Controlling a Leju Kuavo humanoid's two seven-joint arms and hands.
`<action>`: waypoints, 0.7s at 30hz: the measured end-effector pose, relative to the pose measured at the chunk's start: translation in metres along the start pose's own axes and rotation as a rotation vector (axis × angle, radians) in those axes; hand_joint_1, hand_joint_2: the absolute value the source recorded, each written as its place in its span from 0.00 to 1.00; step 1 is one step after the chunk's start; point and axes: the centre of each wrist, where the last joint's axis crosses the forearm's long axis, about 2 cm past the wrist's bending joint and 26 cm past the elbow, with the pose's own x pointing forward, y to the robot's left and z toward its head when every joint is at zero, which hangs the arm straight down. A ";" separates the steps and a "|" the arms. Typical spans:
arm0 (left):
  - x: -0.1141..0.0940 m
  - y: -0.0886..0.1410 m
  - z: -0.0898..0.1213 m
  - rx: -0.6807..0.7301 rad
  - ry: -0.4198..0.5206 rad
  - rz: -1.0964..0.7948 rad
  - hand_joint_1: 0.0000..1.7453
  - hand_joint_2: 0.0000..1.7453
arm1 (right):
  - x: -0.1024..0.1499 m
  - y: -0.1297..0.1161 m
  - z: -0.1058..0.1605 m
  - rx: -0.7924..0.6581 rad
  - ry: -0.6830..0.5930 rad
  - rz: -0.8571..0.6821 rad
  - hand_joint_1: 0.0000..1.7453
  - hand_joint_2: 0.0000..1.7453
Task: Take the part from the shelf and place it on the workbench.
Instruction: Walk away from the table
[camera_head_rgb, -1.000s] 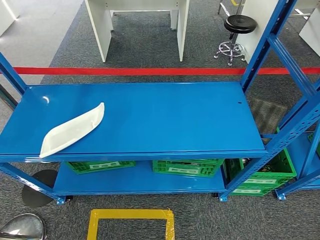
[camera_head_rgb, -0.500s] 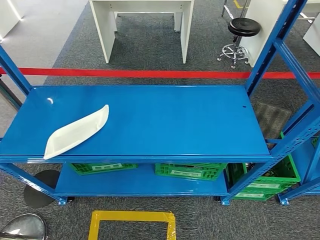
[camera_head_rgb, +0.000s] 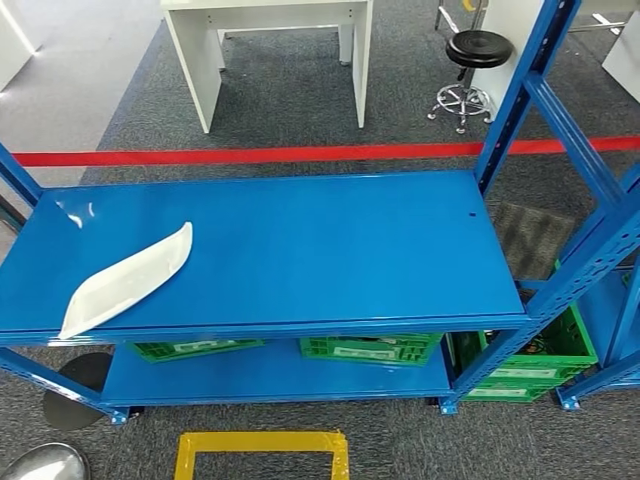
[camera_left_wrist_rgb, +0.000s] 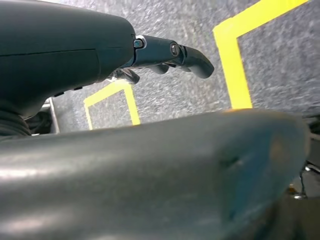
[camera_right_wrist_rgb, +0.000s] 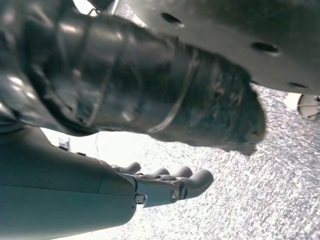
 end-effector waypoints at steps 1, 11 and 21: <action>0.000 0.000 0.000 0.001 0.000 0.000 0.00 0.00 | 0.000 0.000 0.000 0.000 -0.001 0.000 0.00 0.00; 0.001 0.001 0.000 0.011 0.015 0.001 0.00 0.00 | 0.002 -0.001 0.000 -0.001 -0.005 0.002 0.00 0.00; 0.002 0.002 0.000 0.029 0.028 0.008 0.00 1.00 | 0.000 -0.001 0.000 -0.033 -0.015 0.004 0.00 0.00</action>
